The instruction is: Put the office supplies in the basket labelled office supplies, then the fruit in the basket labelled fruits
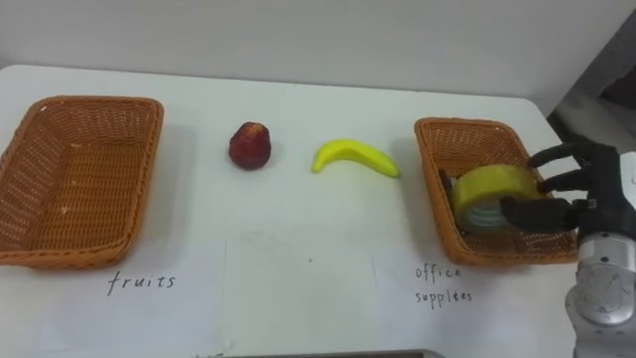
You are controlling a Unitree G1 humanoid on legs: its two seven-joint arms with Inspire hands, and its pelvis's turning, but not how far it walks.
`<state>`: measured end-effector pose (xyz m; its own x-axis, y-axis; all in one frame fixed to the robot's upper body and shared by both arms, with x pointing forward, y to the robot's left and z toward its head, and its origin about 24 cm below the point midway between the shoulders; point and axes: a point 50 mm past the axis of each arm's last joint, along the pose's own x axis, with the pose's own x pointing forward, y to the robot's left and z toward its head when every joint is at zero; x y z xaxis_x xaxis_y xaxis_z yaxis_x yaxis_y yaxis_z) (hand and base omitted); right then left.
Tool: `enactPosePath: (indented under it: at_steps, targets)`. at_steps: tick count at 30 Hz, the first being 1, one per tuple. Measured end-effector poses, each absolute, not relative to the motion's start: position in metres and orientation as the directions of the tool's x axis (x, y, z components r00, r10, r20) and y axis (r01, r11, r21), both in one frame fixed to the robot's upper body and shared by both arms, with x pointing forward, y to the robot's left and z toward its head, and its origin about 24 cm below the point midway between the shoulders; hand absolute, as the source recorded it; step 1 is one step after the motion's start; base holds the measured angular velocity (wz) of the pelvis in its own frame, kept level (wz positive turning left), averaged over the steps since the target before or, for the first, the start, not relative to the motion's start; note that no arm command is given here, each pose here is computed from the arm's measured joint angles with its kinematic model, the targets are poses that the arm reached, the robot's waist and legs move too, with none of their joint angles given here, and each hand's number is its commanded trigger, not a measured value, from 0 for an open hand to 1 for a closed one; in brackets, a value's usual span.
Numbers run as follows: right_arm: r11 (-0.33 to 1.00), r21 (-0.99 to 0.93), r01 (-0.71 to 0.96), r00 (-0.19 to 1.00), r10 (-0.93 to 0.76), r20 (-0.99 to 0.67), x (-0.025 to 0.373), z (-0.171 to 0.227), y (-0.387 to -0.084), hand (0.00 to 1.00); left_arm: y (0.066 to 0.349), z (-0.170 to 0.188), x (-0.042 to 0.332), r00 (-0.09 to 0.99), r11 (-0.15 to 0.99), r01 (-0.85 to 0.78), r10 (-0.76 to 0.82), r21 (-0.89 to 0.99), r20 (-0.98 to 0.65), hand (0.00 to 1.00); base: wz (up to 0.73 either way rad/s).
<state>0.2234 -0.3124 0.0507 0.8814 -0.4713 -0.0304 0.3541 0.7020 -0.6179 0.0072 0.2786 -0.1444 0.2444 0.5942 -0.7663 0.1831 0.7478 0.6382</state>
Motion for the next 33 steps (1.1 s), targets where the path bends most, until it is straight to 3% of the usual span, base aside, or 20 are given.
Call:
enactPosePath:
  at_steps: [33]
  targets:
    - [0.696, -0.625, 0.354, 0.879, -0.476, -0.033, 0.2230, 0.0496, -0.3135, 0.00, 0.2793, -0.1438, 0.0020, 0.236, 0.737, 0.183, 0.610, 0.651, -0.757, 0.00, 0.00]
